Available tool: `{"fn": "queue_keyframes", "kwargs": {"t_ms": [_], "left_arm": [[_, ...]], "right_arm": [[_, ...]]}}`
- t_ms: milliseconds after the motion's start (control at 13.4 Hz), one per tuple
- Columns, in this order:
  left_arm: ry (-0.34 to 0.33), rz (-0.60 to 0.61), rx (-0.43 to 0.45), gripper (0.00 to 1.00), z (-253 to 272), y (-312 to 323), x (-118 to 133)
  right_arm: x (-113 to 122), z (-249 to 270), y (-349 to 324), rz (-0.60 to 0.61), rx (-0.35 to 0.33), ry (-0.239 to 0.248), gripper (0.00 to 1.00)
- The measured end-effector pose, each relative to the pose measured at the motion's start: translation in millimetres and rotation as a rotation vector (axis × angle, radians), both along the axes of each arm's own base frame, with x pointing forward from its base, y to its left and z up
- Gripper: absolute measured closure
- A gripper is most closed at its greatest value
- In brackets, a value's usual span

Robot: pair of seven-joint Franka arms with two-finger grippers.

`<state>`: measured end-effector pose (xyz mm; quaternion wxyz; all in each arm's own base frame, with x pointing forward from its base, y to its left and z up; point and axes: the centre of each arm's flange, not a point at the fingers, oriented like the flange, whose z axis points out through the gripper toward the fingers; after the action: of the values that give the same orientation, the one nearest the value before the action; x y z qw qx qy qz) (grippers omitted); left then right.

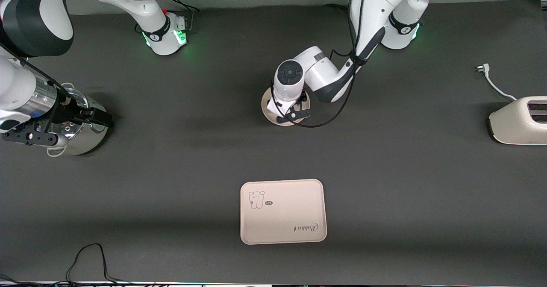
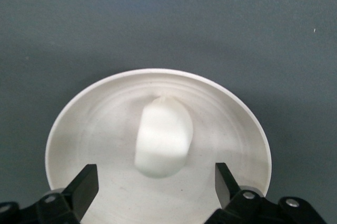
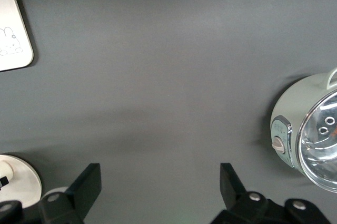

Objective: Place bun in plate and plate on tray
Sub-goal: 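Lower the bun onto the plate and open the left gripper, then withdraw the left gripper while the right gripper reaches toward the plate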

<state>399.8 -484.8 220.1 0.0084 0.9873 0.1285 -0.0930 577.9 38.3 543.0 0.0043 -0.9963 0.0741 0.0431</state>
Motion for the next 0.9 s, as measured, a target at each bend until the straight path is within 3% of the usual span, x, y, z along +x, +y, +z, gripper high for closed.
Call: {"fn": "queue_keyframes", "kwargs": {"t_ms": [149, 373, 896], "left_arm": [[-0.002, 0.026, 0.029, 0.00, 20, 18, 20], [-0.028, 0.062, 0.053, 0.00, 79, 69, 71], [-0.011, 0.002, 0.096, 0.00, 195, 208, 178]], "right_arm": [[1, -2, 0, 0.000, 0.000, -0.005, 0.00], [1, -2, 0, 0.000, 0.000, -0.006, 0.00], [2, -8, 0, -0.001, 0.000, -0.014, 0.00]]}}
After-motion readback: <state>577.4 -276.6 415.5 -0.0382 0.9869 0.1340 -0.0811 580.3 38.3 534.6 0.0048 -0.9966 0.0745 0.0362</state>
